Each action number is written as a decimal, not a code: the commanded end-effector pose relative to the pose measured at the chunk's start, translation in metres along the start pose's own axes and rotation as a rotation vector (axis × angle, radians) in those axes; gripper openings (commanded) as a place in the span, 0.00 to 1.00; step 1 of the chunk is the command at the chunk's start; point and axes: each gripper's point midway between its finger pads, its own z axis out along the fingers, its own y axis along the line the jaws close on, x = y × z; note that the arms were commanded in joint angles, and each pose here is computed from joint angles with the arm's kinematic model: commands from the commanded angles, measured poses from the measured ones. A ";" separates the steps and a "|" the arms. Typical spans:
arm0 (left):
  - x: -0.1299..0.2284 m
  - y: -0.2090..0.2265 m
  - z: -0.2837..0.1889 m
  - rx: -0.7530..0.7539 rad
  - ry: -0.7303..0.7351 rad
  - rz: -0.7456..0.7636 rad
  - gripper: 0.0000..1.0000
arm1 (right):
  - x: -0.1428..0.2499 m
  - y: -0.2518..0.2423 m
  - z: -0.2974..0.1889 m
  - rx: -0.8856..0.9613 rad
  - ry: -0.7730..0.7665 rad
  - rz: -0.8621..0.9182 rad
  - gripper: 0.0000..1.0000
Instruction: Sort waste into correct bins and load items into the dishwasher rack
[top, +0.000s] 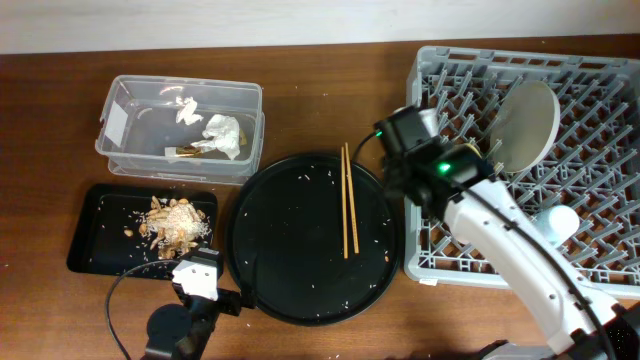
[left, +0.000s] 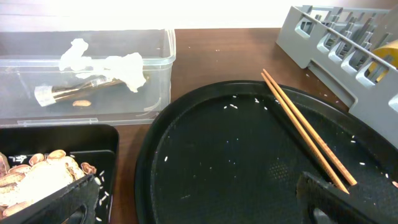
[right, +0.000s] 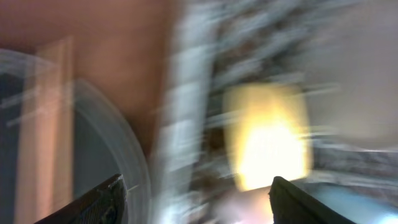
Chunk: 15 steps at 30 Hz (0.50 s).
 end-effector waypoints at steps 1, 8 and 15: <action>0.001 -0.001 0.001 0.010 -0.003 0.018 1.00 | 0.052 0.080 0.009 -0.329 0.237 0.071 0.74; 0.001 -0.001 0.001 0.009 -0.004 0.018 1.00 | 0.072 0.106 0.087 -0.291 0.323 0.127 0.54; 0.001 -0.001 0.001 0.009 -0.003 0.018 1.00 | 0.085 0.087 0.138 -0.220 0.393 0.157 0.14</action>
